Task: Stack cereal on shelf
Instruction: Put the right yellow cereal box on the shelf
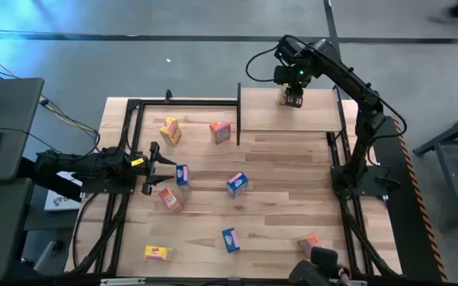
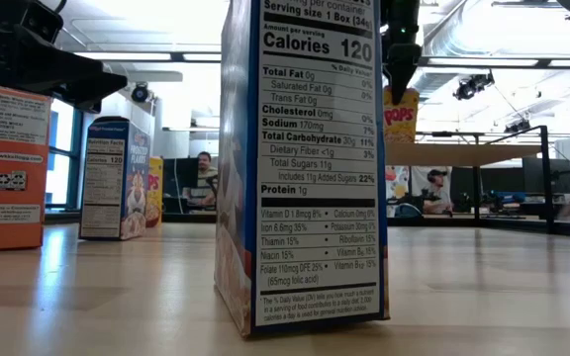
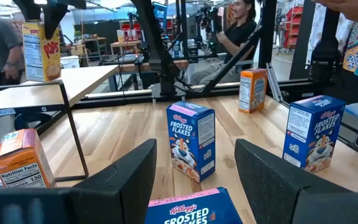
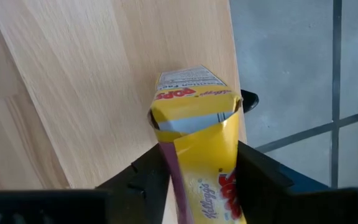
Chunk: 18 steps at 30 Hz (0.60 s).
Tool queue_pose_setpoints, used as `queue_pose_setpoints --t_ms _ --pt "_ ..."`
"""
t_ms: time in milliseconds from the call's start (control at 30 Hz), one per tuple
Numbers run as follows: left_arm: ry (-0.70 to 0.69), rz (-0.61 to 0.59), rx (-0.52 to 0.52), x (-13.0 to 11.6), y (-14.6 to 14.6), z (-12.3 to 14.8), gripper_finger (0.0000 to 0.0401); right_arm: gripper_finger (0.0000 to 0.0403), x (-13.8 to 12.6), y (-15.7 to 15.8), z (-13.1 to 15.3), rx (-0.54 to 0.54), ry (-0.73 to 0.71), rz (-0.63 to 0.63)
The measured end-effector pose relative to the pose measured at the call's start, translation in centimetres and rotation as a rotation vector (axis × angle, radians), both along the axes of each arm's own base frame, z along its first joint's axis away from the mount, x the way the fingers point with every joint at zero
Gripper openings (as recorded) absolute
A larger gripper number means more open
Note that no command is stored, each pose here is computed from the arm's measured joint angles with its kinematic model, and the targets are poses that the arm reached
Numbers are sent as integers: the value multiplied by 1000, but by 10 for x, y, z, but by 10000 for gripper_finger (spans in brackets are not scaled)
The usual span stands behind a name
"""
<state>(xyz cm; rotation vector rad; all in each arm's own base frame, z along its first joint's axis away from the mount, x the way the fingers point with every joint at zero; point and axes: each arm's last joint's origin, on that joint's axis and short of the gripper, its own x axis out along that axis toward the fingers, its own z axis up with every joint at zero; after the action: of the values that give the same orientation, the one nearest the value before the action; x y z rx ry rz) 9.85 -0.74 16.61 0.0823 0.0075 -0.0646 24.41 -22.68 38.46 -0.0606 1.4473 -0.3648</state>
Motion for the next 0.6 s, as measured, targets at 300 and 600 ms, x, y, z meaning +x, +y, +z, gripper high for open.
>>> queue_pose_setpoints --t_ms 300,600 --pt "0 0 0 0 0 0 210 184 0 0 0 -4 3 -2" --pt "0 0 0 0 0 0 210 184 0 0 0 -7 10 19"
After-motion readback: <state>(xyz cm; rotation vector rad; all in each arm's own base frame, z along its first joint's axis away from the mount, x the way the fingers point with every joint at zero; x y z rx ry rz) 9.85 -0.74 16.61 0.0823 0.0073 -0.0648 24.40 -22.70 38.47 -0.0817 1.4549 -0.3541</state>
